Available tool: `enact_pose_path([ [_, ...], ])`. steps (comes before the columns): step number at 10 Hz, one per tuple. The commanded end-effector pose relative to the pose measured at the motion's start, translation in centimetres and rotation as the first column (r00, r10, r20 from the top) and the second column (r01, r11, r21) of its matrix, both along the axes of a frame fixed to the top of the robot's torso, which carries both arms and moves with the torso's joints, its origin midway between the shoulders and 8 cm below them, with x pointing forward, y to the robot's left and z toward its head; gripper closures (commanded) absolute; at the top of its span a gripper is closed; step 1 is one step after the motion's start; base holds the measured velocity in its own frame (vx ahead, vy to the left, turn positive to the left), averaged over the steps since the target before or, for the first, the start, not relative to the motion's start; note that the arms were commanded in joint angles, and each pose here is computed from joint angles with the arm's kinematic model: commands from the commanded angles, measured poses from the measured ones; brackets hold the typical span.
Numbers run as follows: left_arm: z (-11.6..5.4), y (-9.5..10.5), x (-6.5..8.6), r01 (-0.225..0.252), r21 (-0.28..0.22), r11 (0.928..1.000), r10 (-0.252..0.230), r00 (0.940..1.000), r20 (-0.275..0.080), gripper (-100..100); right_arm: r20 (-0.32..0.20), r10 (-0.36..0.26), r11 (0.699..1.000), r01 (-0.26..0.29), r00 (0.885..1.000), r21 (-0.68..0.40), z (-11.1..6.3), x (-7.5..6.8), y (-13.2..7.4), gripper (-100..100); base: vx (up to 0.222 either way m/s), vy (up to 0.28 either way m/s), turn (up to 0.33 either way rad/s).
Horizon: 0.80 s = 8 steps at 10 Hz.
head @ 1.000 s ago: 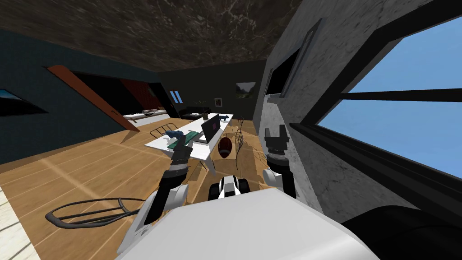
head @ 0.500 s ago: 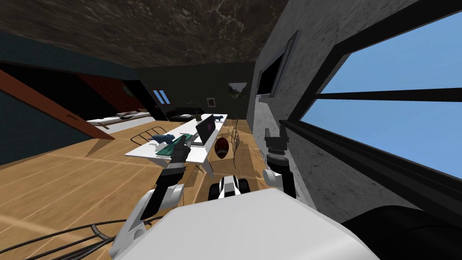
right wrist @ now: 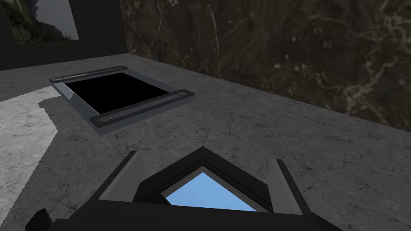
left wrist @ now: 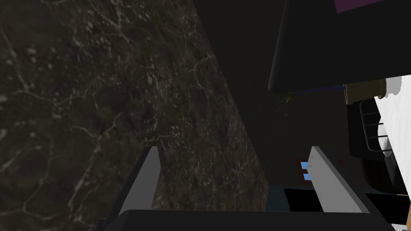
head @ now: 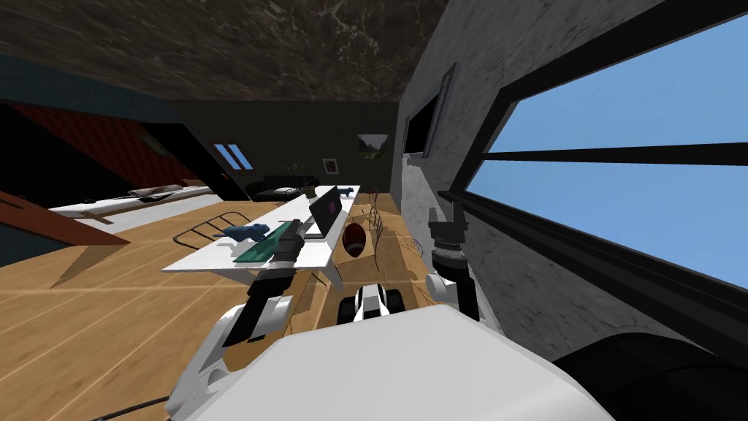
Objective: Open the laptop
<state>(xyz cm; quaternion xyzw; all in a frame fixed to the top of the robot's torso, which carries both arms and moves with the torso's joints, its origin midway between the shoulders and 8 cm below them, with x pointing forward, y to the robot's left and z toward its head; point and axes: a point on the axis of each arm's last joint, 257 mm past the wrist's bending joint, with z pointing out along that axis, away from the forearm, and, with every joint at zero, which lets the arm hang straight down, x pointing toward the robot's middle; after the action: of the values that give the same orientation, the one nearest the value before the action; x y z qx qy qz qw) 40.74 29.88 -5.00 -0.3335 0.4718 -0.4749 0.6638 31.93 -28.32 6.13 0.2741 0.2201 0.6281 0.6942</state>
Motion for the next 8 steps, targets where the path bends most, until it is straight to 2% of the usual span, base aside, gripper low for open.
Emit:
enact_pose_path([
  [1,-0.9,2.0,0.9,-0.045,0.021,0.9988,0.046,0.9974,-0.056,-100,0.0,0.0,1.0,0.0,1.0,0.0,0.0,0.0,0.0,0,-0.031,0.076,-0.314],
  [3,-1.8,3.9,1.5,-0.085,0.041,0.9956,0.088,0.9907,-0.104,-100,0.0,0.0,1.0,0.0,1.0,0.0,0.0,0.0,0.0,0,-0.026,0.078,-0.302],
  [4,-1.8,3.9,1.5,-0.086,0.04,0.9955,0.09,0.9902,-0.107,-100,0.0,0.0,1.0,0.0,1.0,0.0,0.0,0.0,0.0,0,-0.036,0.056,-0.09],
  [5,-2.2,4.9,1.8,-0.106,0.052,0.993,0.112,0.9853,-0.129,-100,0.0,0.0,1.0,0.0,1.0,0.0,0.0,0.0,0.0,0,-0.029,0.033,-0.179],
  [7,-2.7,6.9,2.2,-0.144,0.077,0.9866,0.155,0.9742,-0.164,-100,0.0,0.0,1.0,0.0,1.0,0.0,0.0,0.0,0.0,0,-0.047,0.055,-0.341],
  [8,-2.9,7.0,2.2,-0.148,0.077,0.986,0.159,0.9722,-0.172,-100,0.0,0.0,1.0,0.0,1.0,0.0,0.0,0.0,0.0,0,-0.039,0.046,-0.108],
])
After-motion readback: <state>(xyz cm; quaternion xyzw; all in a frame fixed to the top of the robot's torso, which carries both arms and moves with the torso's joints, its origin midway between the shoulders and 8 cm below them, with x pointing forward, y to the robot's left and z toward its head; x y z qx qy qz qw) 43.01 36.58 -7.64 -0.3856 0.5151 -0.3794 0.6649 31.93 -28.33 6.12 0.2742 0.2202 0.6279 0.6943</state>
